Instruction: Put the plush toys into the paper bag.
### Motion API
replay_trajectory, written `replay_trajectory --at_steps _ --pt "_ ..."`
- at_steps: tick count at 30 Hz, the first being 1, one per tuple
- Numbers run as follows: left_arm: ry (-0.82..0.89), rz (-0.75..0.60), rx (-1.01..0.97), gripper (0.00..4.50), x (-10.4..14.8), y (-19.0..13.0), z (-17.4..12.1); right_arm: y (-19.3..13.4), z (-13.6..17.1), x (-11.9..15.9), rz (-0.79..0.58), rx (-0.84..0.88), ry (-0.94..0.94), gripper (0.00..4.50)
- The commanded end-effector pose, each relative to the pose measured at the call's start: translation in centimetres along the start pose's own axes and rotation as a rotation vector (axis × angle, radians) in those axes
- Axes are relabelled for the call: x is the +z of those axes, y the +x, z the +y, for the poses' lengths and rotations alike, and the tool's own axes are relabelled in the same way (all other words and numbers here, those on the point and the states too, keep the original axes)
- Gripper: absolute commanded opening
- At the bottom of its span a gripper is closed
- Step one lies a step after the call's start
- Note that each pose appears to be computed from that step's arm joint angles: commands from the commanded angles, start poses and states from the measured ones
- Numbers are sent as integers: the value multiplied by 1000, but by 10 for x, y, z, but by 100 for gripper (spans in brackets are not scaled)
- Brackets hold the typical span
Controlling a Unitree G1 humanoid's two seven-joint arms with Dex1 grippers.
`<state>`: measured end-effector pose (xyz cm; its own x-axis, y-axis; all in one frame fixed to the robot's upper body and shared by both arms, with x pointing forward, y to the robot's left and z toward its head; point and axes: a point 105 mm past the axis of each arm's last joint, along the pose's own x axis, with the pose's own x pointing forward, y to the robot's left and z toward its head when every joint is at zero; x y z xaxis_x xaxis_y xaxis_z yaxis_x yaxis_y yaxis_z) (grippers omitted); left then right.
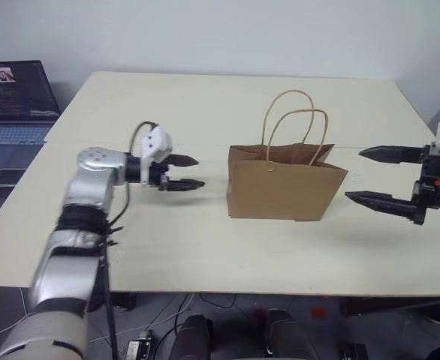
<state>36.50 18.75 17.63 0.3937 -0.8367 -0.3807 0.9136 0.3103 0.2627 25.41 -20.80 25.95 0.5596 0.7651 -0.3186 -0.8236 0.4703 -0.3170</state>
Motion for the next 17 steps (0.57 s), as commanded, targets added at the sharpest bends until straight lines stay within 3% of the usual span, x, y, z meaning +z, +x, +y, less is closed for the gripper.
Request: replay_trajectory --at_steps 1,6,17 --pt "71 76 98 348 9 -35 -6 -12 -14 1 33 24 -71 450" --pt "49 119 182 348 12 -68 -25 -25 -33 -8 110 50 -94 450" --pt "-5 88 211 348 17 -76 -31 -34 -37 -7 138 73 -84 450"
